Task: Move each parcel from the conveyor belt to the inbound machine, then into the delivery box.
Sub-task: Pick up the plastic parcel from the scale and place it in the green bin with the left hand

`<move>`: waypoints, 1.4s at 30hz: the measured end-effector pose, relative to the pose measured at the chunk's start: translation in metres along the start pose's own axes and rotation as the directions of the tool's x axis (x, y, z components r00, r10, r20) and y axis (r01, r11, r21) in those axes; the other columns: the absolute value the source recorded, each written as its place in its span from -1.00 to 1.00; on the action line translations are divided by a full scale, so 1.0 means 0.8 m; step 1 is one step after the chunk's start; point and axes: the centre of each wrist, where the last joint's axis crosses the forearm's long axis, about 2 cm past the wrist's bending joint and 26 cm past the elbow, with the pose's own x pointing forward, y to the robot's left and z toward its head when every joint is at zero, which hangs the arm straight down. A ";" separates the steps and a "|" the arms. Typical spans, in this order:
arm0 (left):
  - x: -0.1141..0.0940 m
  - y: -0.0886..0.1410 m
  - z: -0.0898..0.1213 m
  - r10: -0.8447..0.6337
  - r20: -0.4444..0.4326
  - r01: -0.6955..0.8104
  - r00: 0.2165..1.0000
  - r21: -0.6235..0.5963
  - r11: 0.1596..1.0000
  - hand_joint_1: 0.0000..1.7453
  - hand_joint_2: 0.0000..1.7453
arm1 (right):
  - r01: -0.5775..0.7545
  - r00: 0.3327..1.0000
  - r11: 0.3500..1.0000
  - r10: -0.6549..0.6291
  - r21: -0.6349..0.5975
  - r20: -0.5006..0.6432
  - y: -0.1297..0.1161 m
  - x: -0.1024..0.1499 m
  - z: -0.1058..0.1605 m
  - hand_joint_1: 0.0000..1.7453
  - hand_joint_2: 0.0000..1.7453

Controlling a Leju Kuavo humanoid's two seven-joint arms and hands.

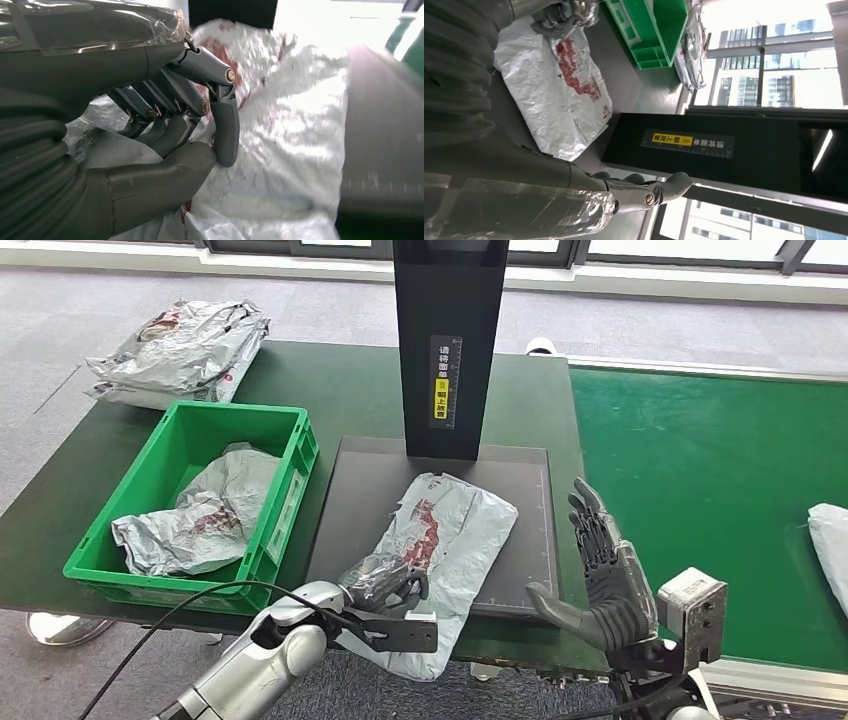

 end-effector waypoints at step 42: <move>0.013 0.280 0.076 -0.171 -0.203 0.265 0.964 0.703 0.660 1.00 1.00 | -0.039 0.998 0.987 0.045 -0.156 0.035 -0.020 0.007 0.020 -1.00 1.00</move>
